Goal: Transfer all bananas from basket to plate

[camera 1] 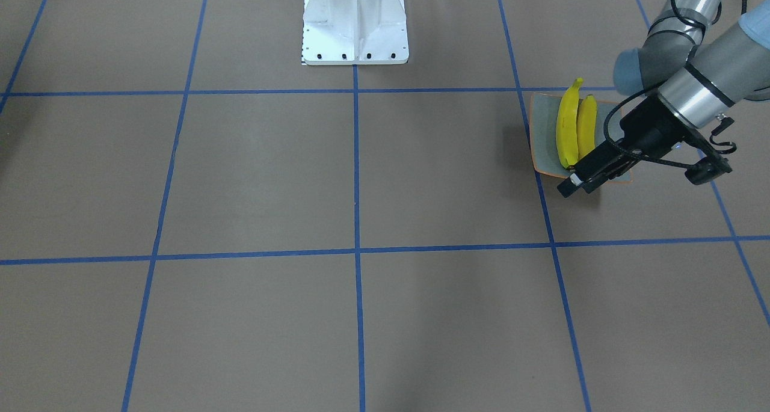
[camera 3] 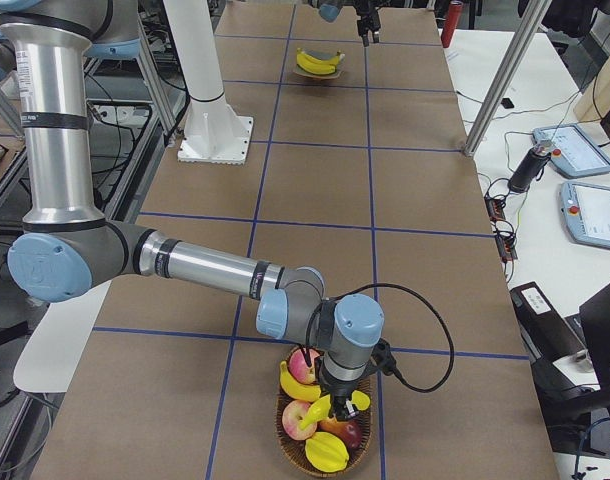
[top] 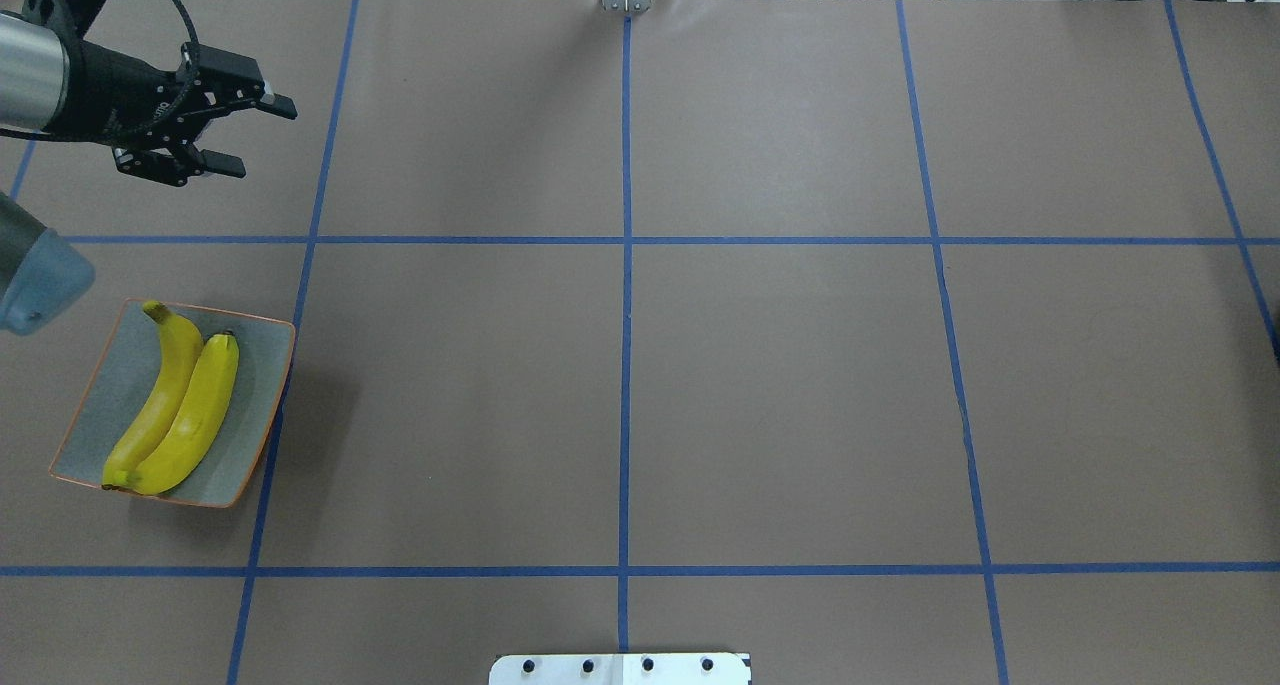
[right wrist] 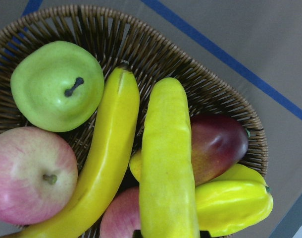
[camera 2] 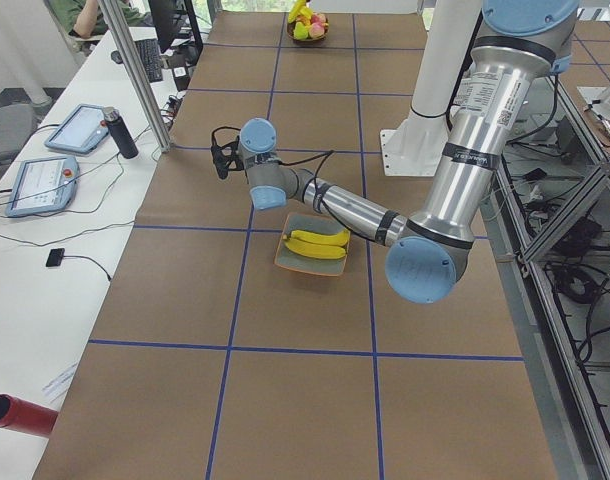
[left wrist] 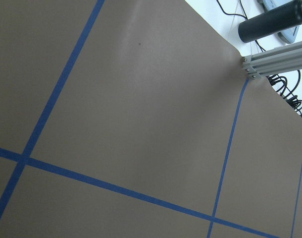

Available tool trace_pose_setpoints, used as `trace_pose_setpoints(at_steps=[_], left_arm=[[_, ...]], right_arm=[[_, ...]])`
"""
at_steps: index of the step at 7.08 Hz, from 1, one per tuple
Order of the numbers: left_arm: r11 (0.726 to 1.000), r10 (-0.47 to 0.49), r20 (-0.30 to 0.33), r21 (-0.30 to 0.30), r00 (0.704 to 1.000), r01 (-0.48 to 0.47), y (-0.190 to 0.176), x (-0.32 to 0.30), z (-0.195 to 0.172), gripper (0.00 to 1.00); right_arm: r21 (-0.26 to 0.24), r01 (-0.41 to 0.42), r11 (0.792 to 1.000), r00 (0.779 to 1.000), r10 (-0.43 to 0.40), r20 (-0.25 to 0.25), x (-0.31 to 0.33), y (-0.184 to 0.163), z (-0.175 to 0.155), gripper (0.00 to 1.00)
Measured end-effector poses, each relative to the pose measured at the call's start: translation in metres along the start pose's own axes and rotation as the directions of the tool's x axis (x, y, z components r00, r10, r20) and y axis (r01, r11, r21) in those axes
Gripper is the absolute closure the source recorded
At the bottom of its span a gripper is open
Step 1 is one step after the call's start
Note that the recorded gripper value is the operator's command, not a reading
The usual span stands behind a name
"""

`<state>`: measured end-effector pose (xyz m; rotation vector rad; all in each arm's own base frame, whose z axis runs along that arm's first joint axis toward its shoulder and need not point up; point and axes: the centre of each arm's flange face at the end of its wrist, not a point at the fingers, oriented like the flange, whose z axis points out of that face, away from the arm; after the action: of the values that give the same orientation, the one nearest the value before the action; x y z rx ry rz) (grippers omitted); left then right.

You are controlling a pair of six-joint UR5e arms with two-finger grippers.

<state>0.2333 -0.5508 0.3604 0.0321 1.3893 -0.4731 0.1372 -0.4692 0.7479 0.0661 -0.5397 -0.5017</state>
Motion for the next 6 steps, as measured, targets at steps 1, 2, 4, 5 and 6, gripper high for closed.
trace_pose_setpoints(at_steps=[1,2,4,5,6], left_arm=[[1.0,0.003,-0.004,0.0,1.0,-0.003,-0.003,-0.005,0.002,0.0],[1.0,0.005,-0.007,-0.001,1.0,-0.005,-0.004,-0.007,0.004,0.0],[1.0,0.006,-0.008,-0.002,1.0,-0.006,-0.004,-0.009,0.005,0.0],[1.0,0.006,-0.007,-0.005,1.0,-0.006,-0.003,-0.01,0.007,0.0],[1.0,0.006,-0.007,-0.009,1.0,-0.006,-0.002,-0.009,0.009,0.0]], right_arm=[[0.015,-0.019,1.0,1.0,0.019,-0.007,0.001,0.005,-0.021,1.0],[0.02,-0.037,0.999,0.999,0.037,-0.008,-0.005,0.004,-0.048,1.0],[0.022,-0.072,0.997,0.997,0.072,0.02,-0.031,-0.01,-0.106,1.0],[0.045,-0.108,0.993,0.992,0.104,0.078,-0.043,-0.028,-0.136,1.0],[0.077,-0.168,0.983,0.978,0.156,0.142,-0.058,-0.05,-0.159,1.0]])
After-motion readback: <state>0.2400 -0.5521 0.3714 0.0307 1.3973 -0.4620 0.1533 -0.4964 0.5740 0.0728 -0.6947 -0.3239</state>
